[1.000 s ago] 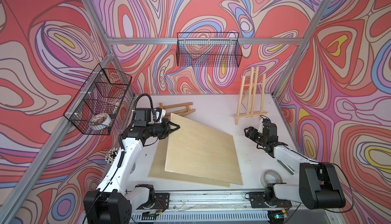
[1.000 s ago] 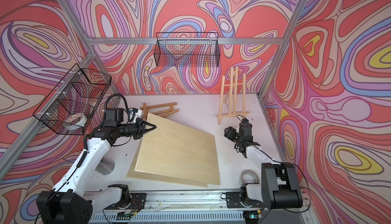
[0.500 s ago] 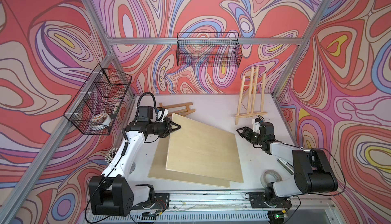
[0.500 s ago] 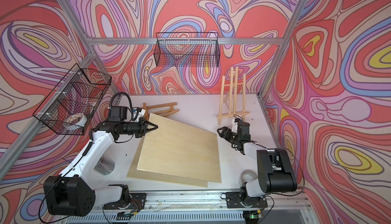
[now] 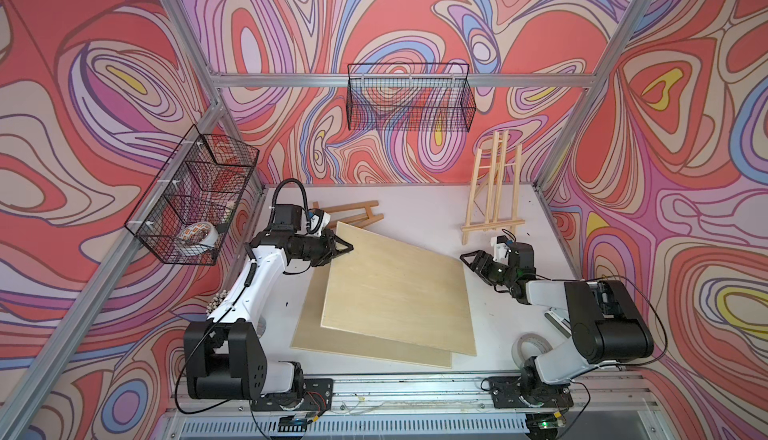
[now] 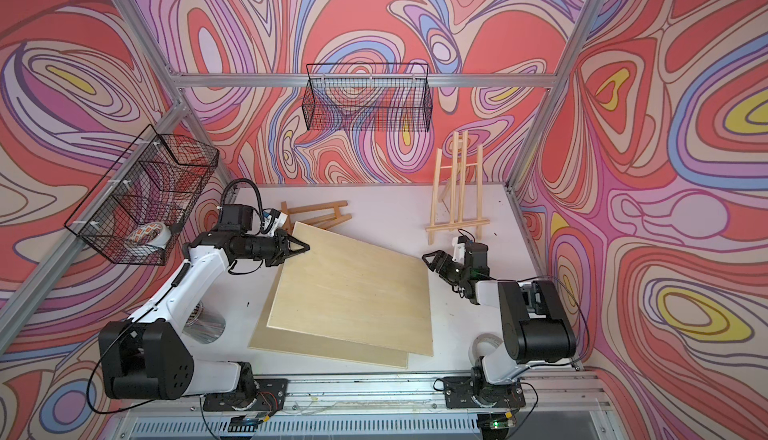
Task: Disassemble the easel
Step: Place the drawing board on the drawing board.
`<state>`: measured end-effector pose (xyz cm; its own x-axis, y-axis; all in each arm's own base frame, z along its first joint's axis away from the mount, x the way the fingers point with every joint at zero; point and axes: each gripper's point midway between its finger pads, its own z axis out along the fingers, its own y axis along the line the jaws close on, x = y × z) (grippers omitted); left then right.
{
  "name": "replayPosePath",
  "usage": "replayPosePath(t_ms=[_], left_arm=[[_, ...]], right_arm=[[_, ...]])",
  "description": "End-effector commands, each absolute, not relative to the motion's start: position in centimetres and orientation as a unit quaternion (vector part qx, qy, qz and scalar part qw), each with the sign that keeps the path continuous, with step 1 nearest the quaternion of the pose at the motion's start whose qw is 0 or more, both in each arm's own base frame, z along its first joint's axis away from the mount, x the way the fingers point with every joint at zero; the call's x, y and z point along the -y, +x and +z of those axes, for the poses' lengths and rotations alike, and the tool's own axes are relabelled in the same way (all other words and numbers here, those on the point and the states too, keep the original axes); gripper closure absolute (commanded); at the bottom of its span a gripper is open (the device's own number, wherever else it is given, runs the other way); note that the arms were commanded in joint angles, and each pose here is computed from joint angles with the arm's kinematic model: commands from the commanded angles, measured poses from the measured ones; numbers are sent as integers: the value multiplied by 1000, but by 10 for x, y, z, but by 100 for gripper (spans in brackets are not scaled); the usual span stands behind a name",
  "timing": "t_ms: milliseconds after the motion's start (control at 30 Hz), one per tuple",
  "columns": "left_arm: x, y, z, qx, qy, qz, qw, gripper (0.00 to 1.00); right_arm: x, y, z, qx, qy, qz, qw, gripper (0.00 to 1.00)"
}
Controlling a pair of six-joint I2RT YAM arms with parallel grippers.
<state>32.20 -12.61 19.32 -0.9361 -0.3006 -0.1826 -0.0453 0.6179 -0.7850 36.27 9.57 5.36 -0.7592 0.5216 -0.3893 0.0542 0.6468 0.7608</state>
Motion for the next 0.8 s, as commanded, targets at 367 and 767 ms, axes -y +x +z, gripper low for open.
replayPosePath(t_ms=[367,767], left_arm=[[53,306,108,-941,-218,-247,82,66],[54,303,110,-939,-218,-250,91,58]], right_arm=[[-100,349,35,-857,180,390,285,22],[-125,322,27,-862,176,411,239,23]])
